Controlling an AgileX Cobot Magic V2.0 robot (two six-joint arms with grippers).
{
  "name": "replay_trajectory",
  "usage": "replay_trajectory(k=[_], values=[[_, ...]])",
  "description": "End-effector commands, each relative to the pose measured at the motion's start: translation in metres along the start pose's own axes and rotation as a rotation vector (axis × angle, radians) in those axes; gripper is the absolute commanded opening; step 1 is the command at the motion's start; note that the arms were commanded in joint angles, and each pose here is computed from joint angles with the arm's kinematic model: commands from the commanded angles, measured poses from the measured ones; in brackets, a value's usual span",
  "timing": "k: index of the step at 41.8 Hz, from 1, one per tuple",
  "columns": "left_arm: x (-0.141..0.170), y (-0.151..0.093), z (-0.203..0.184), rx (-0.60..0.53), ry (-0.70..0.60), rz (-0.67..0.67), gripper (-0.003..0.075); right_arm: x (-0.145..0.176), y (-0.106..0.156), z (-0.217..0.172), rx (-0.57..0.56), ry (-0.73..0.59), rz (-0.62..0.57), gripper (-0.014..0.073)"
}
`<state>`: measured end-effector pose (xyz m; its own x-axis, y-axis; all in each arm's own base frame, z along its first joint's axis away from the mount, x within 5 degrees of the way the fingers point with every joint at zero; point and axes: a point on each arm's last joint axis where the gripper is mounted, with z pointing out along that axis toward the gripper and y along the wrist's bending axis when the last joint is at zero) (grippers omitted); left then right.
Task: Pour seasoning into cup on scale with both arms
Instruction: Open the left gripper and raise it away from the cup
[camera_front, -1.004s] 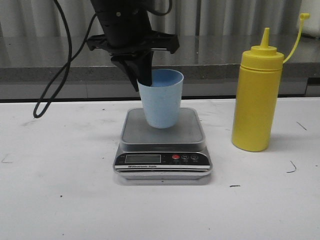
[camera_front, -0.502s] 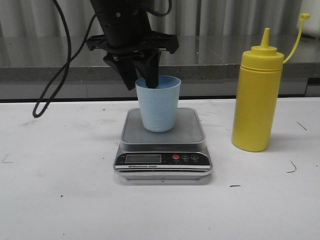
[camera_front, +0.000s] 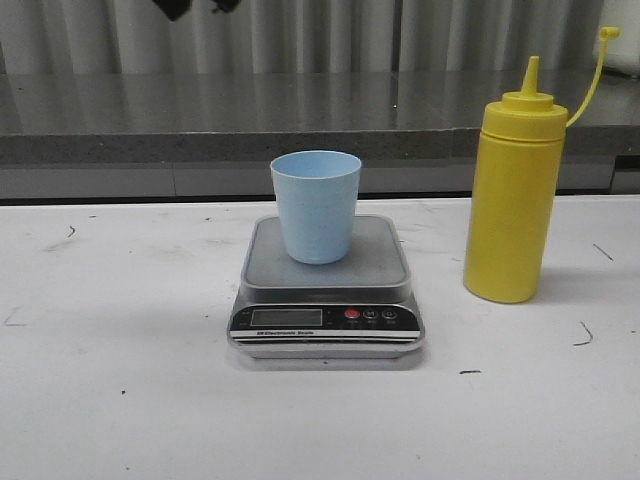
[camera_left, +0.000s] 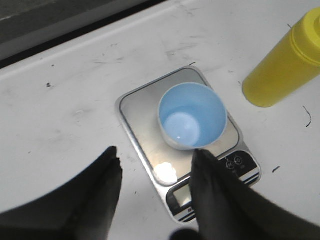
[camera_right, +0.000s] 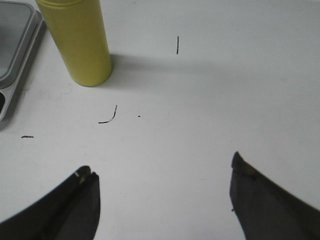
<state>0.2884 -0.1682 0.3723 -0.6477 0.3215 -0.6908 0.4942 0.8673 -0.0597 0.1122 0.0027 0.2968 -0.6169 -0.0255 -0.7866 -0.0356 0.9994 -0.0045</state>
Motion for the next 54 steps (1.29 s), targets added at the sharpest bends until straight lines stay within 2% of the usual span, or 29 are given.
replay_trajectory(k=[1,10,21,35,42,54], values=[[0.003,0.010,-0.042,-0.026,-0.152,-0.035,0.0323,-0.013,-0.002,-0.004,0.015,-0.083,-0.016,0.0561],[0.053,0.026,-0.083,-0.080,-0.173,-0.083,0.0323,-0.013,-0.002,-0.004,0.015,-0.083,-0.016,0.0561],[0.117,0.018,-0.120,-0.080,-0.222,-0.079,0.0323,-0.013,-0.002,-0.004,0.015,-0.083,-0.016,0.0561],[0.187,0.012,-0.146,-0.078,-0.300,-0.073,0.0323,-0.013,-0.002,-0.004,0.015,-0.083,-0.016,0.0561],[0.207,0.011,-0.153,-0.077,-0.336,-0.070,0.0323,-0.013,-0.002,-0.004,0.015,-0.083,-0.016,0.0561],[0.208,0.010,-0.155,-0.077,-0.342,-0.069,0.0312,-0.013,-0.002,-0.004,0.015,-0.083,-0.016,0.0561]])
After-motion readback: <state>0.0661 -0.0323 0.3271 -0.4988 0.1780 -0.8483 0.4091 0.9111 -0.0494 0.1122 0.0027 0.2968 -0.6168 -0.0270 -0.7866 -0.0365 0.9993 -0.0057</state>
